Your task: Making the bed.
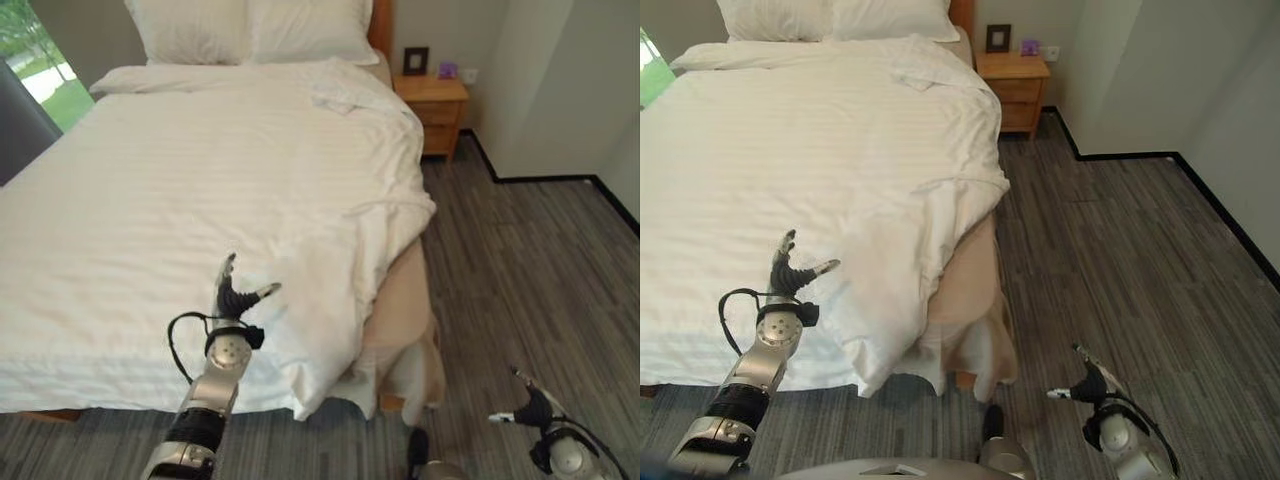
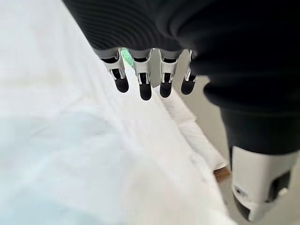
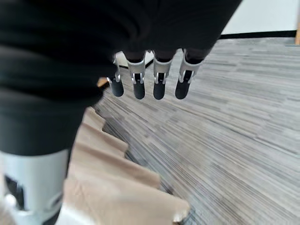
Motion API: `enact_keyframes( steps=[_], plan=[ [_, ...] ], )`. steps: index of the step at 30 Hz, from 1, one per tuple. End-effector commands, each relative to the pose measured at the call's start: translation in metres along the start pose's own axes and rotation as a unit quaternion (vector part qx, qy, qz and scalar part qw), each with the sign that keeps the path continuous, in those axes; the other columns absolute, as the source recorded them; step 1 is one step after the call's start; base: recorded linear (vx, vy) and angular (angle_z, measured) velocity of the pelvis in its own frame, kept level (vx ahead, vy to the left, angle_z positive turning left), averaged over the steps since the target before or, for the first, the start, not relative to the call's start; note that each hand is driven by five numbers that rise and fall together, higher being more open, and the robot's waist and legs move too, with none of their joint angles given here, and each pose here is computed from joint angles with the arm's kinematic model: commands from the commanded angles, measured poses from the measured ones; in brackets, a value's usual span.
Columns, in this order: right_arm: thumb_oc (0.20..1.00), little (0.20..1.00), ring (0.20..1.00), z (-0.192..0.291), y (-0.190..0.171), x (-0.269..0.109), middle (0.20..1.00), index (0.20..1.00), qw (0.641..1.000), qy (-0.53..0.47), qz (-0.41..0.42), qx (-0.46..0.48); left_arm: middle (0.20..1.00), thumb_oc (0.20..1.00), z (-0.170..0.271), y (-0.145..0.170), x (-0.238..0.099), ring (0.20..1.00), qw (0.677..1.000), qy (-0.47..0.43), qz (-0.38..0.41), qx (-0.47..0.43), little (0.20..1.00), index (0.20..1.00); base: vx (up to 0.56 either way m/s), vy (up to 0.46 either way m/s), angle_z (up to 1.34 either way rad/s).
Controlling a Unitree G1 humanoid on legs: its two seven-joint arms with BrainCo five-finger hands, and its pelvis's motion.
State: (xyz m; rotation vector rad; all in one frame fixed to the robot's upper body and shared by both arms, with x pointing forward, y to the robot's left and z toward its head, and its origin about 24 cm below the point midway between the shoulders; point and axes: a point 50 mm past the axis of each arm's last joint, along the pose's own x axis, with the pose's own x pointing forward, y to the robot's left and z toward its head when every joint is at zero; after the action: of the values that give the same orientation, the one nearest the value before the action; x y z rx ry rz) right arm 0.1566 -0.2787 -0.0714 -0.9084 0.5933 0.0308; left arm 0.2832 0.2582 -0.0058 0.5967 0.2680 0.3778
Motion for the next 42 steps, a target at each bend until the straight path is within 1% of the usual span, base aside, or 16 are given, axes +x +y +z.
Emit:
enact_keyframes(
  steps=[1,3,4,5,6,9,15,16,20,21,24,28,30,32,35,42],
  plan=[
    [1.0,1.0,1.0,0.014,-0.013,0.006,1.0,1.0,0.999,-0.039,-0.023,-0.008,1.0,1.0,0.019,0.02,0.023,1.0,0.998,-0.029,0.026,0.049,1.0,1.0,0.0,0.004,-0.37],
    [1.0,1.0,1.0,0.019,-0.017,0.008,1.0,1.0,0.998,-0.054,-0.025,-0.017,1.0,1.0,-0.002,0.021,0.031,1.0,0.993,0.04,0.012,0.107,1.0,1.0,-0.03,0.011,-0.34],
    [1.0,1.0,1.0,0.021,-0.018,0.008,1.0,1.0,0.998,-0.059,-0.026,-0.02,0.925,0.925,-0.006,0.021,0.032,0.925,0.991,0.059,0.006,0.116,0.925,0.925,0.02,0.038,-0.22],
    [1.0,1.0,1.0,0.024,-0.019,0.009,1.0,1.0,0.997,-0.064,-0.026,-0.022,0.498,0.498,-0.008,0.019,0.033,0.498,0.991,0.073,0.001,0.113,0.498,0.498,0.0,0.025,-0.27],
    [1.0,1.0,1.0,0.027,-0.02,0.011,1.0,1.0,0.997,-0.071,-0.027,-0.024,0.2,0.2,-0.005,0.015,0.035,0.2,0.991,0.076,-0.005,0.109,0.2,0.2,-0.05,-0.006,-0.37],
    [1.0,1.0,1.0,0.033,-0.024,0.014,1.0,1.0,0.996,-0.083,-0.031,-0.03,0.2,0.2,0.005,0.012,0.04,0.2,0.993,0.071,-0.006,0.09,0.2,0.2,-0.08,-0.013,-0.37],
    [1.0,1.0,1.0,0.027,-0.004,0.014,1.0,1.0,0.998,-0.058,-0.012,-0.037,0.2,0.2,0.106,-0.032,0.042,0.2,0.994,-0.099,-0.044,0.004,0.2,0.2,-0.04,-0.021,0.02],
    [1.0,1.0,1.0,0.028,-0.005,0.016,1.0,1.0,0.998,-0.053,-0.016,-0.029,0.2,0.2,0.145,-0.058,0.024,0.2,0.978,-0.186,-0.092,-0.003,0.2,0.2,0.0,0.0,0.0],
    [1.0,1.0,1.0,0.028,-0.007,0.018,1.0,1.0,0.998,-0.047,-0.026,-0.019,0.2,0.2,0.184,-0.096,-0.017,0.2,0.94,-0.294,-0.174,-0.007,0.2,0.2,-0.03,-0.024,0.03],
    [1.0,1.0,1.0,0.03,-0.007,0.021,1.0,1.0,0.999,-0.043,-0.031,-0.011,0.2,0.2,0.201,-0.115,-0.048,0.2,0.908,-0.351,-0.23,-0.012,0.2,0.2,0.03,0.002,-0.06],
    [1.0,1.0,1.0,0.034,-0.005,0.025,1.0,1.0,0.999,-0.041,-0.033,-0.002,0.2,0.2,0.204,-0.135,-0.077,0.2,0.877,-0.38,-0.293,-0.012,0.2,0.2,0.01,0.001,-0.03],
    [1.0,1.0,1.0,0.041,0.002,0.03,1.0,1.0,0.999,-0.035,-0.03,0.022,0.2,0.2,0.198,-0.175,-0.143,0.2,0.779,-0.427,-0.458,0.03,0.2,0.2,0.01,0.004,-0.02],
    [1.0,1.0,1.0,0.042,0.004,0.031,1.0,1.0,0.999,-0.033,-0.031,0.028,0.2,0.2,0.198,-0.18,-0.154,0.2,0.76,-0.438,-0.479,0.04,0.2,0.2,0.03,0.017,-0.03],
    [1.0,1.0,1.0,0.041,0.01,0.033,1.0,1.0,0.999,-0.02,-0.027,0.037,0.956,0.956,0.198,-0.191,-0.176,0.956,0.727,-0.444,-0.522,0.041,0.956,0.956,0.03,0.016,-0.06],
    [1.0,1.0,1.0,0.025,0.035,0.031,1.0,1.0,0.997,0.044,0.006,0.064,1.0,1.0,0.179,-0.219,-0.21,1.0,0.685,-0.414,-0.596,0.065,1.0,1.0,0.03,0.013,-0.14],
    [1.0,1.0,1.0,-0.016,0.068,0.011,1.0,1.0,0.977,0.179,0.034,0.111,1.0,1.0,0.153,-0.233,-0.223,1.0,0.694,-0.339,-0.634,0.042,1.0,1.0,0.01,-0.019,-0.13]
  ],
)
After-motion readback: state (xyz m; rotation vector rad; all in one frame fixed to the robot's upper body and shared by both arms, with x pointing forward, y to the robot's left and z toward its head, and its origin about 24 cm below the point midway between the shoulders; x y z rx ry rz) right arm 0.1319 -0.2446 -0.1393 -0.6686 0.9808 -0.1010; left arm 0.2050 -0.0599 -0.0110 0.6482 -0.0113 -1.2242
